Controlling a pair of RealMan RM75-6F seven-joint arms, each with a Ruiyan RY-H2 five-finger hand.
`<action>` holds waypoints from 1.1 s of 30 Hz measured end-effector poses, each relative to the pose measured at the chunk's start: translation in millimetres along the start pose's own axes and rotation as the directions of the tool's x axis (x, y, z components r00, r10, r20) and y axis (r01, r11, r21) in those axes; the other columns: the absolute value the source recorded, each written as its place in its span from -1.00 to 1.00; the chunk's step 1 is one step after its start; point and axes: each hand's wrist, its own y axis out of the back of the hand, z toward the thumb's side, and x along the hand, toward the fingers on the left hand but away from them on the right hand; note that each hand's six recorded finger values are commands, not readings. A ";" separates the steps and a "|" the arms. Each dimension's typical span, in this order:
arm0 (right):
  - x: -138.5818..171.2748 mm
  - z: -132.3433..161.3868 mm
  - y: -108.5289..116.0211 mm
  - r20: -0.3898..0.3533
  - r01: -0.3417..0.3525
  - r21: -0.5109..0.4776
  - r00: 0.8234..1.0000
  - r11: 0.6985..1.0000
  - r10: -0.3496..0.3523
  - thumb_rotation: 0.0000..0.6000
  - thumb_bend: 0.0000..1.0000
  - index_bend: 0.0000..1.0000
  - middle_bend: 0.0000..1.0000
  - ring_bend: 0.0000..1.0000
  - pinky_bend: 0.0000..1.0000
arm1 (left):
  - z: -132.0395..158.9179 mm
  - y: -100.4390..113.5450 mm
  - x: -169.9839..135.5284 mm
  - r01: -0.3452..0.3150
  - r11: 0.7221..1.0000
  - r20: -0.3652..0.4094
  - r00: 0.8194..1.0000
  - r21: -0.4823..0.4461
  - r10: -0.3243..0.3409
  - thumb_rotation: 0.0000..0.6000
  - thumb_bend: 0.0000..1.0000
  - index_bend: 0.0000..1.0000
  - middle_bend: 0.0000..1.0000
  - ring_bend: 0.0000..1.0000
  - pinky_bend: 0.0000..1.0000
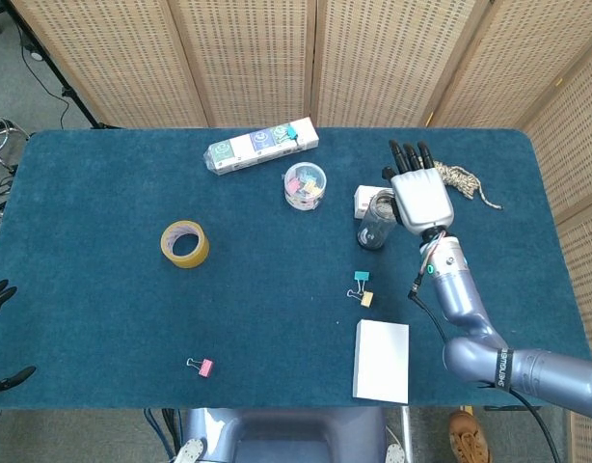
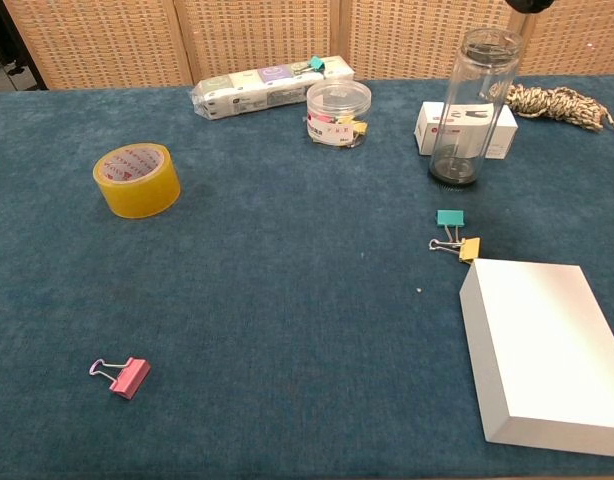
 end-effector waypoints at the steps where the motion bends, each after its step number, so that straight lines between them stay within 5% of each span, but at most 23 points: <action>1: 2.0 -3.2 2.2 0.000 0.006 -0.004 1.000 1.000 -0.006 1.00 0.05 -0.40 -1.00 -1.00 -1.00 | -0.2 0.0 0.0 0.000 1.000 -0.001 1.000 0.000 0.000 1.00 -0.95 -1.00 -1.00 -1.00 -1.00; 10: 28.9 -45.5 9.9 0.011 0.061 -0.059 0.998 0.996 -0.060 1.00 -0.46 -0.60 -1.00 -1.00 -1.00 | 0.7 -3.4 0.9 0.011 1.000 -0.003 1.000 0.012 -0.011 1.00 -0.95 -1.00 -1.00 -1.00 -1.00; 25: 123.8 -157.8 -25.4 0.101 0.066 -0.151 0.994 0.986 -0.051 1.00 -0.54 -0.72 -1.00 -1.00 -1.00 | 5.3 -13.0 3.1 0.014 0.998 -0.018 1.000 0.063 -0.013 1.00 -0.95 -1.00 -1.00 -1.00 -1.00; 33: 186.3 -186.1 -43.3 0.138 0.112 -0.141 0.986 0.984 -0.093 1.00 -0.54 -0.77 -1.00 -1.00 -1.00 | 5.6 -15.0 4.9 0.004 0.997 -0.033 0.999 0.074 -0.002 1.00 -0.95 -1.00 -1.00 -1.00 -1.00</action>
